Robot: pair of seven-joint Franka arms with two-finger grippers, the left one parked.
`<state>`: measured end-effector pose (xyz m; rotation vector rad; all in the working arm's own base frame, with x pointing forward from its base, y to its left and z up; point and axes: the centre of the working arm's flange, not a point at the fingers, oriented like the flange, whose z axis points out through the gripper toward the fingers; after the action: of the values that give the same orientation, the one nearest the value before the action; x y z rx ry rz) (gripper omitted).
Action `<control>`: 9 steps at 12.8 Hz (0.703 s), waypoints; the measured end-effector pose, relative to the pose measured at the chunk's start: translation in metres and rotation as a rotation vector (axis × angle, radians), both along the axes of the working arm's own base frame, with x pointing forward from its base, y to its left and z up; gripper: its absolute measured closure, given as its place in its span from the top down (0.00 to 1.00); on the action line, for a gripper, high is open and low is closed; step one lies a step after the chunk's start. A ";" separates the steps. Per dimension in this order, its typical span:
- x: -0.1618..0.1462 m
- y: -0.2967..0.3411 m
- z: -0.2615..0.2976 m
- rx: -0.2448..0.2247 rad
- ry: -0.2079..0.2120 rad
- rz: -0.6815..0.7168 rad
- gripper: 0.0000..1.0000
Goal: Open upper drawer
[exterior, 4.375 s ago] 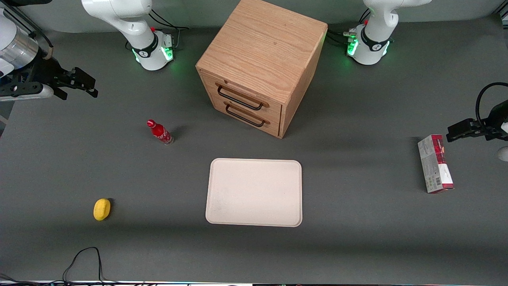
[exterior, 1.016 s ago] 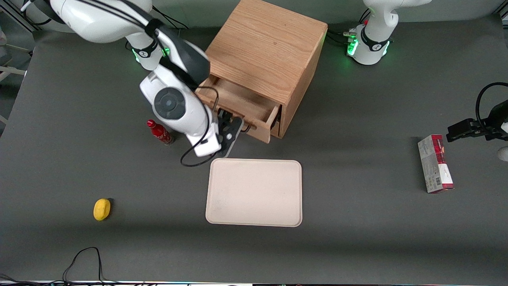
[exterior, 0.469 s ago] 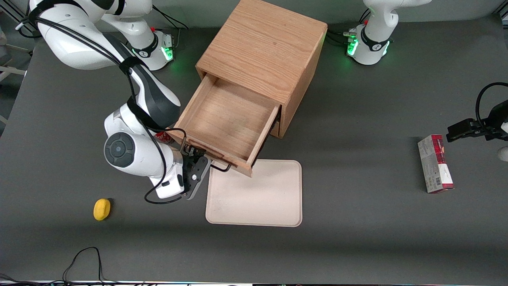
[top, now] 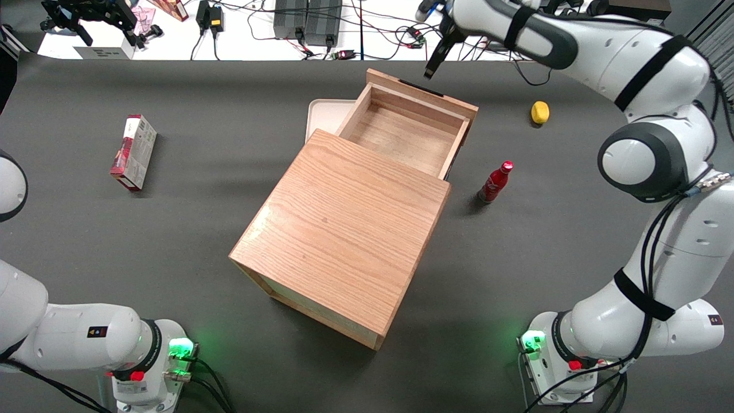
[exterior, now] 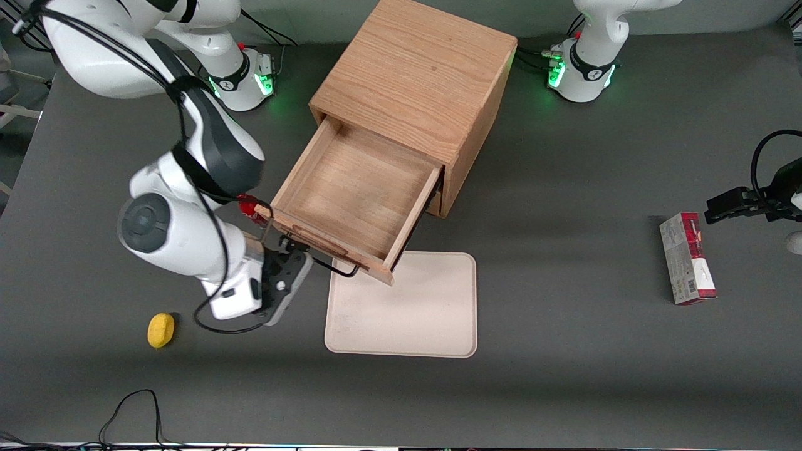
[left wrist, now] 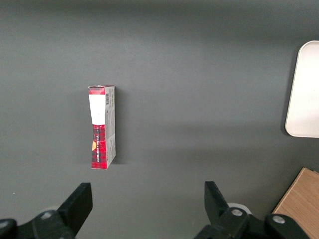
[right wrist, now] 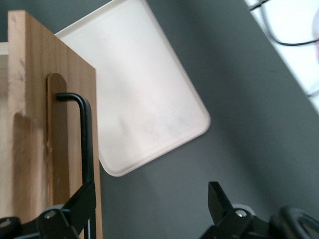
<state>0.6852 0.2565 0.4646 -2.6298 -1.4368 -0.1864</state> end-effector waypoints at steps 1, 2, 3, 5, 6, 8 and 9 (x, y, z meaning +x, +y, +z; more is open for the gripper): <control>-0.002 -0.020 0.022 -0.039 -0.003 -0.030 1.00; -0.004 -0.048 0.042 -0.079 0.003 -0.073 1.00; -0.008 -0.077 0.062 -0.099 0.016 -0.129 1.00; -0.027 -0.124 0.092 -0.120 0.088 -0.291 1.00; -0.040 -0.136 0.101 -0.137 0.121 -0.389 1.00; -0.075 -0.144 0.113 -0.174 0.155 -0.632 1.00; -0.093 -0.148 0.115 -0.187 0.155 -0.734 1.00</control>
<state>0.5918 0.1080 0.5801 -3.1165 -0.4082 0.0861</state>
